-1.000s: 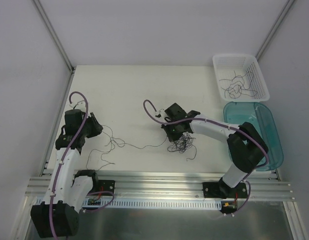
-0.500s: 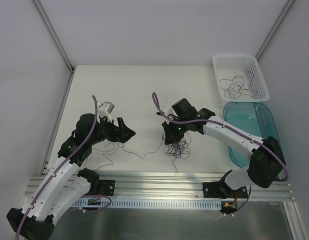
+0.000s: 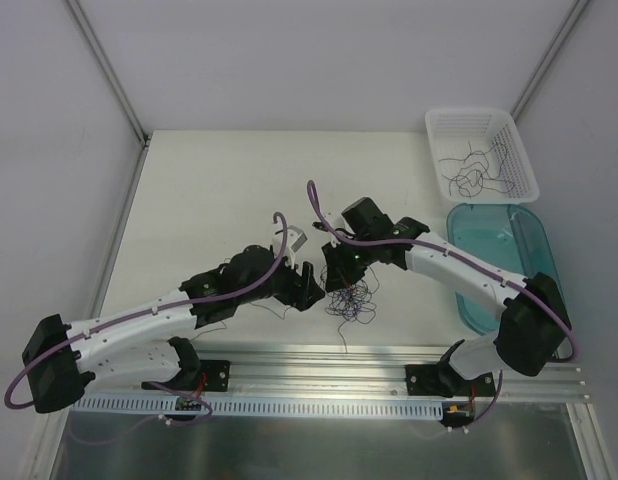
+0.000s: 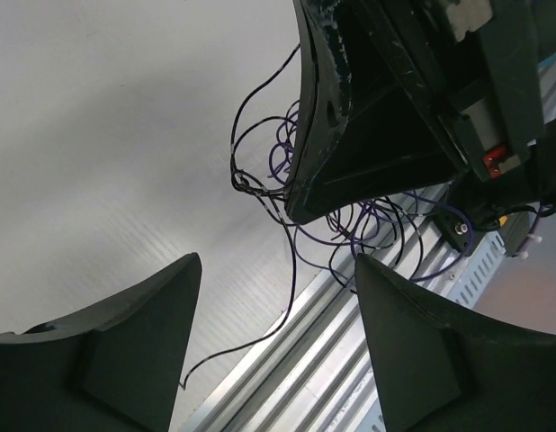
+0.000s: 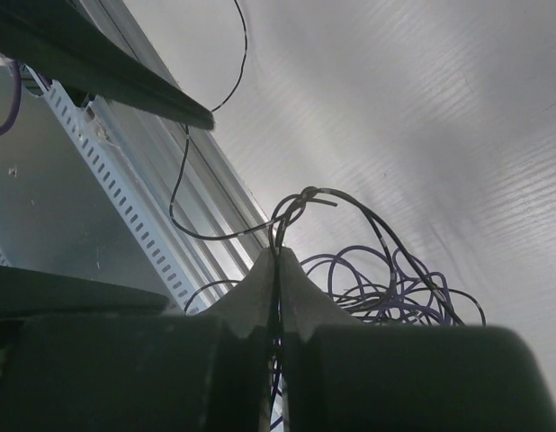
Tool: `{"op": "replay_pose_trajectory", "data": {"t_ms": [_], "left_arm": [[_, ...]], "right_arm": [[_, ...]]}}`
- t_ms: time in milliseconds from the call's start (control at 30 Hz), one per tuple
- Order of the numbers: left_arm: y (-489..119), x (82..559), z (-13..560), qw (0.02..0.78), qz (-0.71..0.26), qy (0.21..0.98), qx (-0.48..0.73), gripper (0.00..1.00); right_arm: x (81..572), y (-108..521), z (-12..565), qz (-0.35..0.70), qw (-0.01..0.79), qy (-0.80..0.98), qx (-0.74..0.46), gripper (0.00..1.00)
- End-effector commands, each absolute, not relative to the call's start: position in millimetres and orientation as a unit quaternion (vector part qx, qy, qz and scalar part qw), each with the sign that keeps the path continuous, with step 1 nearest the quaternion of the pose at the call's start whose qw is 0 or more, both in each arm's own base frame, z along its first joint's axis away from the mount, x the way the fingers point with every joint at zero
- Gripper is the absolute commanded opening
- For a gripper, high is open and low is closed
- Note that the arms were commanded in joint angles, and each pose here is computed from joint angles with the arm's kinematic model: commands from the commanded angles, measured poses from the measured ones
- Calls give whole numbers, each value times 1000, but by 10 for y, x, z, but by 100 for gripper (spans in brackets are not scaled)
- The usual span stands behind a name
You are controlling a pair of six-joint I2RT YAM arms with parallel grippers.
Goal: Untangle the cables
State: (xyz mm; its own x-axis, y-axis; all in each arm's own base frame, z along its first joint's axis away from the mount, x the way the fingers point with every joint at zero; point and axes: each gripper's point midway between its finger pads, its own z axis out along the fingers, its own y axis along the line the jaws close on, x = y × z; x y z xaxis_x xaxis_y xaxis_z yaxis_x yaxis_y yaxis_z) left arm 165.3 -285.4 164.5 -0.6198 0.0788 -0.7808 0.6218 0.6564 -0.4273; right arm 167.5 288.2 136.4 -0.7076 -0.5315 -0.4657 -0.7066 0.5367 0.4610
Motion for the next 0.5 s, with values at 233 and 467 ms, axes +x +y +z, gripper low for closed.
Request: {"op": "replay_pose_trajectory", "data": {"t_ms": [233, 467], "left_arm": [[-3094, 1896, 1659, 433, -327, 819, 189, 20], [-2722, 2192, 1828, 483, -290, 823, 73, 0]], "right_arm": [[1644, 3008, 1550, 354, 153, 853, -350, 1], [1481, 2824, 1388, 347, 148, 851, -365, 1]]}}
